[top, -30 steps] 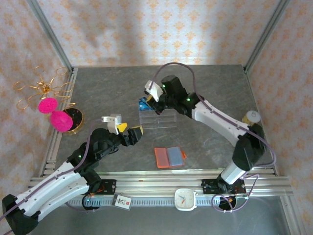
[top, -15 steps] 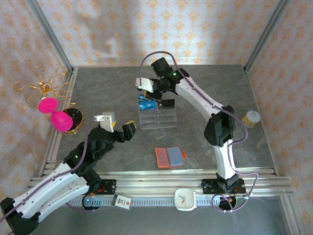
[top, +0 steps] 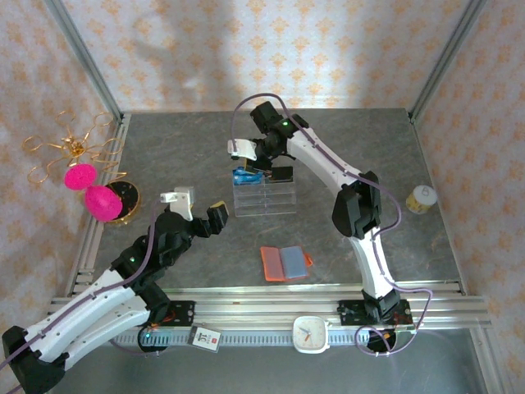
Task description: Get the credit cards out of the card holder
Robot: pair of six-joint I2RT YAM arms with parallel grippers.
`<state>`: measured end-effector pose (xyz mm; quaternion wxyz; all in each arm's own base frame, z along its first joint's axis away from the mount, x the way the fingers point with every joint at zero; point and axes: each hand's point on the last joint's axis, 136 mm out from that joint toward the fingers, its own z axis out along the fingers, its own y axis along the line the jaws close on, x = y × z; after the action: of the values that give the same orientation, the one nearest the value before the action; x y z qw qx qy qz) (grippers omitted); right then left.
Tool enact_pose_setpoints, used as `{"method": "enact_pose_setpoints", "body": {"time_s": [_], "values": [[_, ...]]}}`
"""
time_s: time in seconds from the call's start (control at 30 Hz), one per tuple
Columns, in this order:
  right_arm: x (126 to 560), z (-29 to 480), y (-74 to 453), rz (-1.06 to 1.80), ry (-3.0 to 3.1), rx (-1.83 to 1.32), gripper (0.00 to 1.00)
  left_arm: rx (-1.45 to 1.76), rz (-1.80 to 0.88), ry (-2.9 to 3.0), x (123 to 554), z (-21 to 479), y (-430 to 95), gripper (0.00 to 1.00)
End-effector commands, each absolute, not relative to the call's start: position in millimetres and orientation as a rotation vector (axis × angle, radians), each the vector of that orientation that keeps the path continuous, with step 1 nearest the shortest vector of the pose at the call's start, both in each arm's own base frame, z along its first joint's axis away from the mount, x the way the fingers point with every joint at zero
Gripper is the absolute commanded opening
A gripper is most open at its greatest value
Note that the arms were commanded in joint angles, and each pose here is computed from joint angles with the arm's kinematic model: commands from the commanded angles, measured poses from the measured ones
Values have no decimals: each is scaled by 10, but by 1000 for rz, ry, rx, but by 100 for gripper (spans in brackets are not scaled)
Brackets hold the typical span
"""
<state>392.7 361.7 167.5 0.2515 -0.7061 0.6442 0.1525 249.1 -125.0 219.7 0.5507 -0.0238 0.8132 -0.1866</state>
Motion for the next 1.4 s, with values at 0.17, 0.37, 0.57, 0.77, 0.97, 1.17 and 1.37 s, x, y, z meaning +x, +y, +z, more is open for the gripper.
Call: {"method": "enact_pose_setpoints", "body": {"time_s": [0.17,0.37,0.57,0.77,0.97,1.17,1.37], "values": [[4011,1553,3595,384,1795,-1891,0,-80,-426,1891,2491,2293,-1160,99],[4076,1595,3656,380,1793,-1843,17,-82,-437,1889,2481,2311,-1163,99],[4078,1981,3773,436,1739,-1745,34,-101,-451,1877,2476,2347,-1151,99],[4034,2545,3827,558,1730,-1490,38,-160,-418,1830,2569,2463,-1076,99],[3751,2941,3637,768,1720,-1073,50,-193,-436,1783,2946,2523,-1006,100],[3712,3025,2927,709,1766,-493,68,-282,-203,1729,3402,2492,-599,100],[3709,2970,2138,516,1784,-49,89,-344,166,1769,3729,2158,85,100]]}}
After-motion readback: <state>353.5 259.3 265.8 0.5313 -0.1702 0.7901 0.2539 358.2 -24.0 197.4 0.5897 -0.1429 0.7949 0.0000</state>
